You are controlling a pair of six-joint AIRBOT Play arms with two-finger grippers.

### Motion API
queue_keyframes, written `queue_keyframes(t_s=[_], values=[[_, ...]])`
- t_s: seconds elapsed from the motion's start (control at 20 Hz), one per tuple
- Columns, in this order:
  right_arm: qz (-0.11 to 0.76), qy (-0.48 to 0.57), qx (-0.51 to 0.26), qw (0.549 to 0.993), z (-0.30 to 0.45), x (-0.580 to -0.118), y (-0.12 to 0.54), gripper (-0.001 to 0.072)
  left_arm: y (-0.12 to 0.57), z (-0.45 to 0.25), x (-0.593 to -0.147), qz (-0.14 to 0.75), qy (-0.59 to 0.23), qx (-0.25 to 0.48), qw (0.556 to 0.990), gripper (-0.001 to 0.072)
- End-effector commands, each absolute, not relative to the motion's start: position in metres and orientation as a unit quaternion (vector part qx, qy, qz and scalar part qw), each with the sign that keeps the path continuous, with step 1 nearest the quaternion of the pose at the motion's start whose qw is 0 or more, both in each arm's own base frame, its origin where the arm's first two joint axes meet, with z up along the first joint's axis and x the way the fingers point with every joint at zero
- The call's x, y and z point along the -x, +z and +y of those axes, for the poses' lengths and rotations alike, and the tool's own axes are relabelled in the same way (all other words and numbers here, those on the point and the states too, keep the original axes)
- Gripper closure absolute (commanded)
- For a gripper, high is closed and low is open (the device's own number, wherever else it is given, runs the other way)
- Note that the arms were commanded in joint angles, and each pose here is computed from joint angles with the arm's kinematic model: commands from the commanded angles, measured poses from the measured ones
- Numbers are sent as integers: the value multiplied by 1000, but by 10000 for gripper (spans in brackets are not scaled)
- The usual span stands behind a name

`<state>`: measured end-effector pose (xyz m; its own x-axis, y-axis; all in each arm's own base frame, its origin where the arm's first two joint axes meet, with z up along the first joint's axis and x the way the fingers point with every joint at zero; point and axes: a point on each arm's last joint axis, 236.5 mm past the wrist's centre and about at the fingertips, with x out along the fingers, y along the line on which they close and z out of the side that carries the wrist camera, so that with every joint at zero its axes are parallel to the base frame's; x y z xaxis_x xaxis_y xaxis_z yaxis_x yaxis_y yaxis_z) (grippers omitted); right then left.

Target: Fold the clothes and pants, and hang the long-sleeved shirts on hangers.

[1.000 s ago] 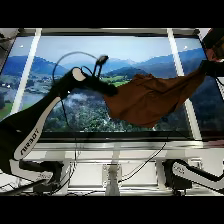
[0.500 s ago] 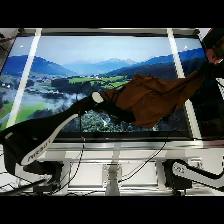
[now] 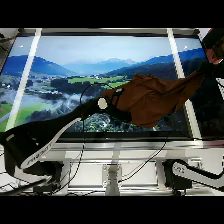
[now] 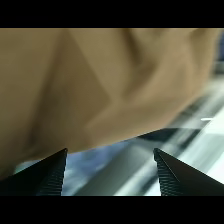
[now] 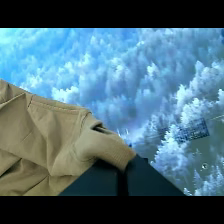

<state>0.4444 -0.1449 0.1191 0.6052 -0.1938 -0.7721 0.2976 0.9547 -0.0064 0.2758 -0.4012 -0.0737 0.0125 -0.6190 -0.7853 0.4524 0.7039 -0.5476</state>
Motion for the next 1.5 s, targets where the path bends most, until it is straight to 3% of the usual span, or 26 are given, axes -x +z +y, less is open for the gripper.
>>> queue_keyframes(t_s=[0.0,0.15,0.4,0.7,0.8,0.85,0.95,1.0,1.2,1.45], values=[[420,-137,-62,895,-145,-445,120,699,-75,-373,-282,601,-332,24,727,130],[425,-137,-63,892,-144,-443,118,698,-75,-391,-272,629,-319,105,701,130],[426,-137,-63,892,-144,-443,118,698,-100,-402,-277,639,-296,146,695,131],[424,-127,-78,893,-137,-444,118,698,-101,-418,-301,596,-285,180,729,142],[421,-116,-96,894,-128,-446,119,699,-107,-418,-301,597,-282,178,729,253],[420,-111,-103,895,-125,-447,120,698,-108,-417,-302,597,-281,179,730,255],[419,-103,-116,895,-119,-449,120,698,-107,-418,-307,588,-279,183,737,483],[420,-100,-120,894,-117,-448,120,698,-106,-418,-310,583,-278,184,741,701],[425,-93,-123,892,-111,-443,123,699,-84,-420,-331,555,-298,178,756,694],[376,-82,-90,918,-104,-423,178,698,48,-368,-404,421,-350,115,829,694]])
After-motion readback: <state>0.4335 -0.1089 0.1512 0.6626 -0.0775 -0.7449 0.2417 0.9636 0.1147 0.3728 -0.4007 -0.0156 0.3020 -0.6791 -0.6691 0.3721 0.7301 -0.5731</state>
